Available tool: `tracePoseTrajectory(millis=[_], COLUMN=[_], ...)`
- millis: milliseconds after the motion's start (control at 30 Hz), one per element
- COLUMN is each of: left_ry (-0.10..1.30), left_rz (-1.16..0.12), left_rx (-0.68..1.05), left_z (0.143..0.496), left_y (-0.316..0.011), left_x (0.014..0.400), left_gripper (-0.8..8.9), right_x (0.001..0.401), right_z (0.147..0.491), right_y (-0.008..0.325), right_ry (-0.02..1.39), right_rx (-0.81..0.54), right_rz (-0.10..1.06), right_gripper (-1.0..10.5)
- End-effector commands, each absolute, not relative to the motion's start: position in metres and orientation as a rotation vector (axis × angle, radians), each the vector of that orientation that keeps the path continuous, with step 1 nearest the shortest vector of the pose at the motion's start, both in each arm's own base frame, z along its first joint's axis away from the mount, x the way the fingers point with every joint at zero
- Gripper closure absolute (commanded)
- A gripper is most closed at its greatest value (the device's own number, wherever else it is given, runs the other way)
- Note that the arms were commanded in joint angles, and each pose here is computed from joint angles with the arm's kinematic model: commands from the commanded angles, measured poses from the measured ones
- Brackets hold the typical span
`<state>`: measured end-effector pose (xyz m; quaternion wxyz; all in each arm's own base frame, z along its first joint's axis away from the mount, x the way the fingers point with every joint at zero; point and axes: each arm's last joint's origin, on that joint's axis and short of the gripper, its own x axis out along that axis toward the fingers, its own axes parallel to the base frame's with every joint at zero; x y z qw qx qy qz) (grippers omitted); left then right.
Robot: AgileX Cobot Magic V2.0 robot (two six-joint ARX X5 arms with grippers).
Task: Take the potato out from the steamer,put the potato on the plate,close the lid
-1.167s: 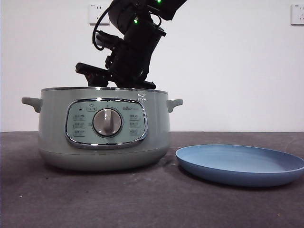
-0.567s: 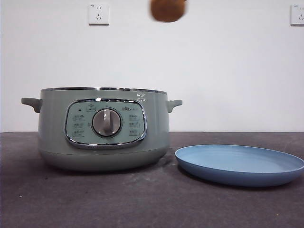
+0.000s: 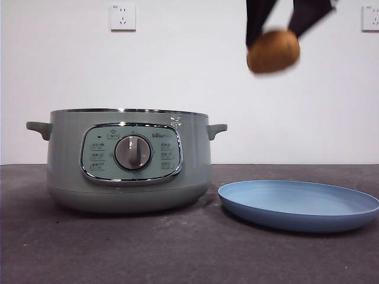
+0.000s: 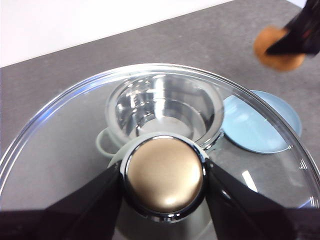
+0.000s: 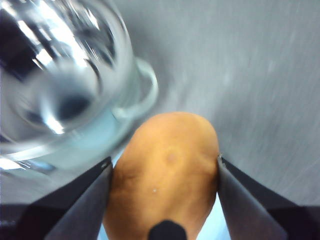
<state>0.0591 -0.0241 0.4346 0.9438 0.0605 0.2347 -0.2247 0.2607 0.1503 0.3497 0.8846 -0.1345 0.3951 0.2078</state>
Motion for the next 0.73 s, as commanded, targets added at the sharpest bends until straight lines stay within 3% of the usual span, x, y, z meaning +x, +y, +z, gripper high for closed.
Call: tracePoseTrajectory(millis=[33, 333, 733], left_ry=[0.393, 0.417, 0.447], left_rz=[-0.480, -0.481, -0.491], left_rx=[0.121, 0.124, 0.151], left_z=[0.444, 0.443, 0.441], left_y=[-0.025, -0.029, -0.038], left_x=[0.059, 0.070, 0.096], left_gripper=[8.22, 8.22, 8.22], right_x=[0.263, 0.262, 0.262], right_z=[0.312, 0.228, 0.180], right_y=[0.148, 0.138, 0.121], right_ry=[0.887, 0.915, 1.011], right_rx=[-0.271, -0.197, -0.159], right_rz=[0.418, 0.411, 0.393], right_gripper=[9.7, 9.7, 9.6])
